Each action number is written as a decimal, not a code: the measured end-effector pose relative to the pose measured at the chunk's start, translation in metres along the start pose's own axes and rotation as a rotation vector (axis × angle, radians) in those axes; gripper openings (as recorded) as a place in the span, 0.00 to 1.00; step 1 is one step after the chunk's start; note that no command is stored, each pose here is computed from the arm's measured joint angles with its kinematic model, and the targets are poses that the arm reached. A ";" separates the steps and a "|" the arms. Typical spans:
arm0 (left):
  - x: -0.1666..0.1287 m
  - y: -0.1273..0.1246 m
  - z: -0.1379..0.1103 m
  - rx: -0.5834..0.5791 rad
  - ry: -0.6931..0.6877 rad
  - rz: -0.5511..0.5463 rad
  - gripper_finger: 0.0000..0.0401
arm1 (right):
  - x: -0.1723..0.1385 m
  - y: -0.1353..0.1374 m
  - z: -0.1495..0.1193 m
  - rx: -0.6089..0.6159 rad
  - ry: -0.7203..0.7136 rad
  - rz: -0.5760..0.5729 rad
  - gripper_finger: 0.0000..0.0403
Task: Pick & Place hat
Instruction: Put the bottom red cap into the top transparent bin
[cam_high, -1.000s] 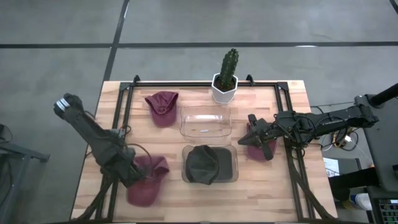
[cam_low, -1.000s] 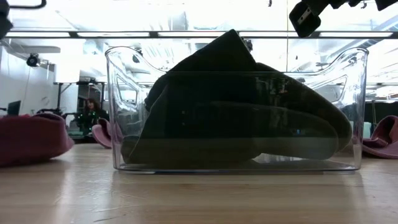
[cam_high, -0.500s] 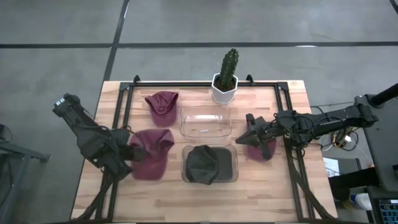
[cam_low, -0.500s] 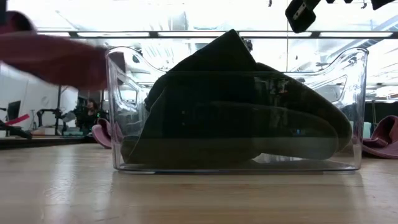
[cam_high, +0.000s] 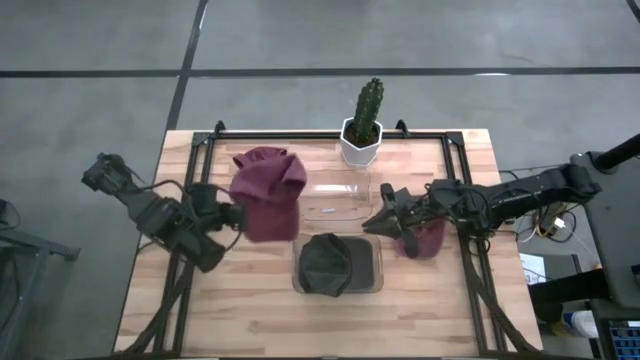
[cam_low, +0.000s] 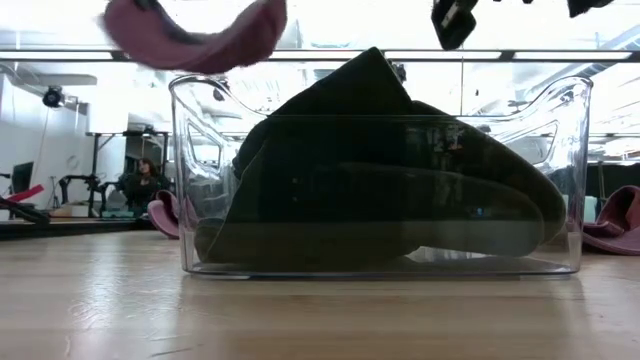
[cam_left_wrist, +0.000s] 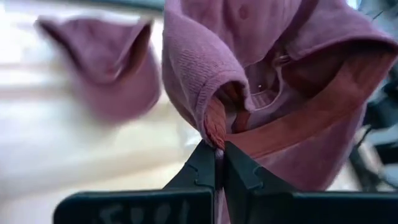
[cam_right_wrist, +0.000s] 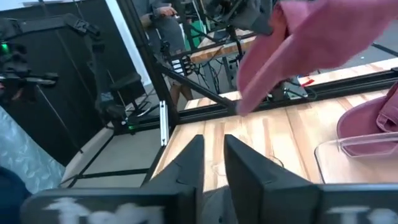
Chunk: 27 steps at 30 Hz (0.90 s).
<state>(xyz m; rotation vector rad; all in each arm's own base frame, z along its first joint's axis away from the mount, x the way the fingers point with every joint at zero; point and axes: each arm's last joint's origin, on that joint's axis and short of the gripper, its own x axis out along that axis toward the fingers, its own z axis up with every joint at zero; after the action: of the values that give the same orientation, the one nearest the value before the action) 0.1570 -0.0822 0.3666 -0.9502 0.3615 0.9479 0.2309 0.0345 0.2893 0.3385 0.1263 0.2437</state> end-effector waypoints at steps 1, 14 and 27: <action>0.001 -0.003 0.002 0.000 -0.033 -0.023 0.02 | 0.004 -0.001 0.003 0.000 -0.003 -0.004 0.18; 0.019 -0.034 0.021 0.085 -0.295 -0.134 0.02 | 0.047 -0.033 0.056 -0.056 0.009 -0.238 0.45; 0.027 -0.038 0.025 0.106 -0.437 -0.092 0.02 | 0.072 -0.041 0.104 -0.103 0.029 -0.515 0.45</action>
<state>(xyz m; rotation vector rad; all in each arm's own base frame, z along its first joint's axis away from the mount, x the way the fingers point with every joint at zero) 0.1998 -0.0560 0.3832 -0.6344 -0.0024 1.0121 0.3256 -0.0174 0.3666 0.1904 0.2234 -0.2541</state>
